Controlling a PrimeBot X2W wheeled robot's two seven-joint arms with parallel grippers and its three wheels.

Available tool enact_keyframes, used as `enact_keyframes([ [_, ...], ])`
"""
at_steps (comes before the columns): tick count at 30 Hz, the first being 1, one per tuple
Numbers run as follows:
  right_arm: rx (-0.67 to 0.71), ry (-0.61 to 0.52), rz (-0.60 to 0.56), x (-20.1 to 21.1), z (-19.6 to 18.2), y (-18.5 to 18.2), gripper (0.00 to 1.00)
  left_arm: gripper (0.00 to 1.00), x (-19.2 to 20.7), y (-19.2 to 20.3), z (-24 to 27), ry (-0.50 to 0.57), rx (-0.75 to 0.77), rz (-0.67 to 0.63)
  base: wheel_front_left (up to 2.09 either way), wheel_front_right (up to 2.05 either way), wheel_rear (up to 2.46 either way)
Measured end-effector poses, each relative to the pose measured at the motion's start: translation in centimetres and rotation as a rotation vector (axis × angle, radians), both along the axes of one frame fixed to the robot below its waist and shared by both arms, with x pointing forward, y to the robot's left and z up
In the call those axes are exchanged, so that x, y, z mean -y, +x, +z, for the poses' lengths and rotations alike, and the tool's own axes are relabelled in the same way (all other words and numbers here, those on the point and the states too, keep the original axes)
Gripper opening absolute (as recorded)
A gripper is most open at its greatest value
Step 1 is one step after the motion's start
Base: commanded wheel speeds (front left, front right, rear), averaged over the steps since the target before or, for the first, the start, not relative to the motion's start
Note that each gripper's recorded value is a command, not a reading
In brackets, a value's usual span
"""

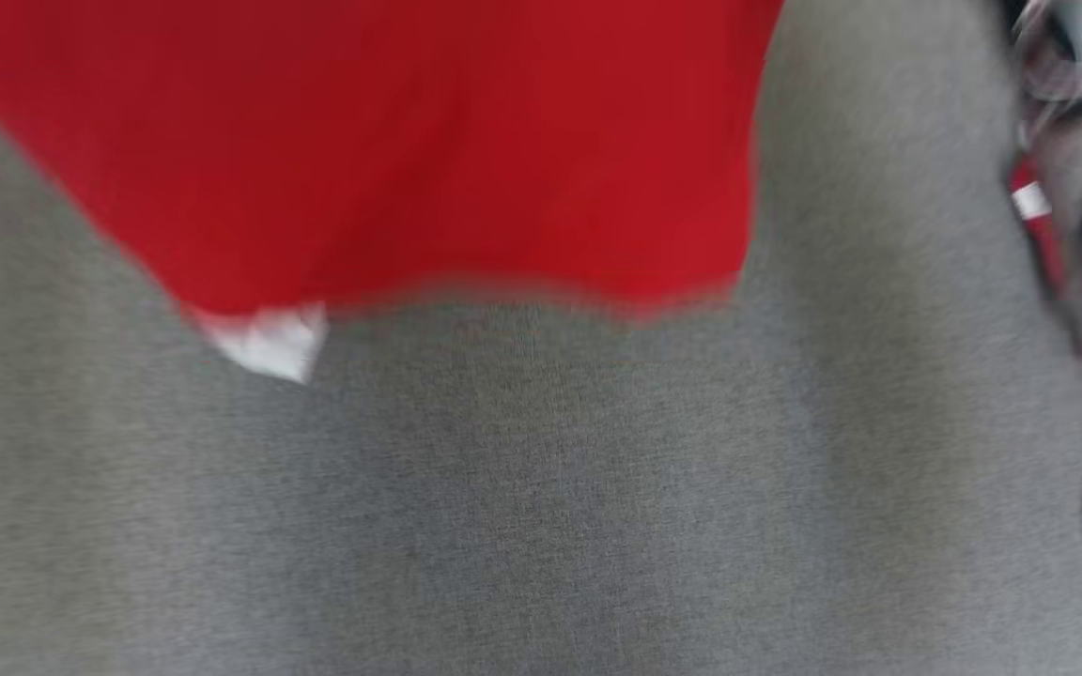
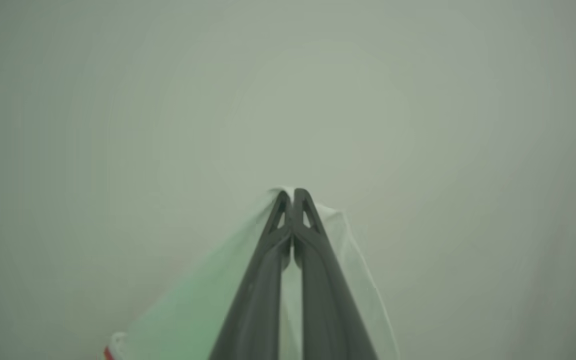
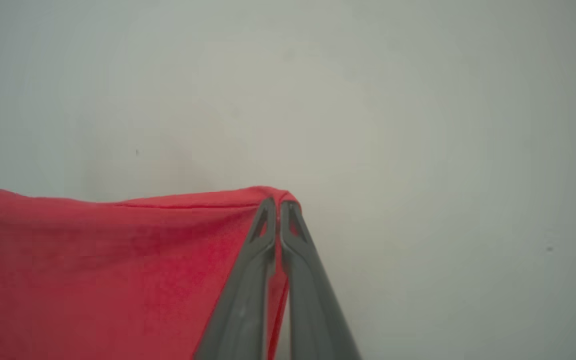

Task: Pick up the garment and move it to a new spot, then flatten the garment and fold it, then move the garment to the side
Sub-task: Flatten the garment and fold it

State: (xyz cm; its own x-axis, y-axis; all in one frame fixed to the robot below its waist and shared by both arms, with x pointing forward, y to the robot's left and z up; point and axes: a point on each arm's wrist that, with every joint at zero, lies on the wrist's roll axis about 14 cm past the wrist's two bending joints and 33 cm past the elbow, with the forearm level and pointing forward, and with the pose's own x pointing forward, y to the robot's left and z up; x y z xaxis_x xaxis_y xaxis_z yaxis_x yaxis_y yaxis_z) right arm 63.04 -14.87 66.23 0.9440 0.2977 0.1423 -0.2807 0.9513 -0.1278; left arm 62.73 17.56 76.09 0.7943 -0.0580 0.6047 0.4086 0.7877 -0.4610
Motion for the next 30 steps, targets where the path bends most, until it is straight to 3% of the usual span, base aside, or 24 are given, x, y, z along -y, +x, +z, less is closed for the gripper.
enact_keyframes([
  [7,0.245,0.005,-0.115,3.6,3.2,5.0,0.00,0.00,0.2,2.8,2.5,0.009,0.222,0.043,0.00,0.00,0.00],
  [12,0.424,0.031,-0.169,5.4,6.7,5.9,0.00,0.00,-0.4,1.4,6.1,-0.036,0.430,0.059,0.00,0.00,0.00],
  [18,0.504,0.026,-0.196,5.8,8.1,5.8,0.00,0.00,-1.0,-1.3,8.4,-0.113,0.558,0.046,0.00,0.00,0.00],
  [20,0.465,0.007,-0.194,5.6,6.4,6.4,0.00,0.00,-0.9,-0.7,6.9,-0.101,0.527,0.053,0.00,0.00,0.00],
  [25,0.258,-0.063,-0.163,5.0,-2.8,7.6,0.00,0.00,1.0,1.9,-3.3,0.012,0.285,0.037,0.00,0.00,0.00],
  [29,0.145,-0.143,-0.117,4.6,-7.8,6.8,0.00,0.00,0.9,0.3,-8.9,0.006,0.169,0.040,0.00,0.00,0.00],
  [30,0.070,-0.165,-0.089,4.3,-10.5,5.7,0.00,0.00,1.0,-1.1,-11.3,-0.003,0.109,0.039,0.00,0.00,0.00],
])
